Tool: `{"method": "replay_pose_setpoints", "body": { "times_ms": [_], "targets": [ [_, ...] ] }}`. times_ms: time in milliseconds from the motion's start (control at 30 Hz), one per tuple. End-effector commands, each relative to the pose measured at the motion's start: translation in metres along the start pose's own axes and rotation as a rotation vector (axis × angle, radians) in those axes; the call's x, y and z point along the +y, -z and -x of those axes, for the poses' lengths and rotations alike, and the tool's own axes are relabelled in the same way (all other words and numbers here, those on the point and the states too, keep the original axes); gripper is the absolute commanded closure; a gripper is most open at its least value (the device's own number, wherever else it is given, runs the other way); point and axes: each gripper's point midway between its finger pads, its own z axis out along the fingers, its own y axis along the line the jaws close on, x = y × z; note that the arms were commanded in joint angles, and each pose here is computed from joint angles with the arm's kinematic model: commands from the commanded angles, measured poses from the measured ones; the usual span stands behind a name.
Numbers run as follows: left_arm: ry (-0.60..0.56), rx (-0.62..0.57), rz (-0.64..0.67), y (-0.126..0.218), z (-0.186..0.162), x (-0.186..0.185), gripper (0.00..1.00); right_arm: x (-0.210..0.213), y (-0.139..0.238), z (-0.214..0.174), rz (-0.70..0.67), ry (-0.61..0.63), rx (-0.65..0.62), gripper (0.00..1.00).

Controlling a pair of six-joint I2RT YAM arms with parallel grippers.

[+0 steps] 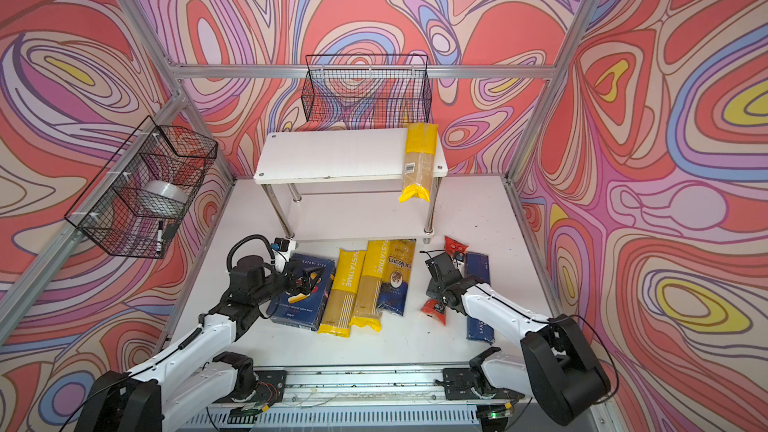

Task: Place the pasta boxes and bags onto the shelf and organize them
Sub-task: 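Close the right gripper around the red spaghetti bag's middle, then lift the red spaghetti bag upright with the right gripper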

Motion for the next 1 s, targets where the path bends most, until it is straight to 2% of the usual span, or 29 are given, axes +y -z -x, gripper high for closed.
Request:
{"method": "replay_pose_setpoints", "body": {
  "times_ms": [0, 100, 267, 533, 700, 967],
  "targets": [
    [-0.014, -0.023, -0.002, 0.001, 0.009, -0.002, 0.0, -0.008, 0.0, -0.013, -0.002, 0.018, 0.032, 0.81],
    [-0.014, -0.024, -0.002, 0.001, 0.01, -0.003, 0.0, -0.004, 0.006, -0.008, 0.022, 0.034, 0.012, 0.88],
    [0.014, -0.045, -0.012, 0.002, 0.01, -0.004, 0.0, -0.001, 0.022, 0.001, 0.078, 0.025, -0.048, 0.89],
    [0.014, -0.074, 0.016, 0.007, 0.012, 0.0, 0.0, 0.01, 0.054, 0.015, 0.186, 0.023, -0.119, 1.0],
    [0.015, -0.061, 0.016, 0.004, 0.011, 0.0, 0.0, 0.012, 0.073, 0.028, 0.18, 0.038, -0.151, 1.0],
    [0.03, -0.046, 0.003, 0.002, 0.008, -0.001, 0.0, 0.018, 0.115, 0.061, 0.207, 0.051, -0.27, 1.0]
  ]
}}
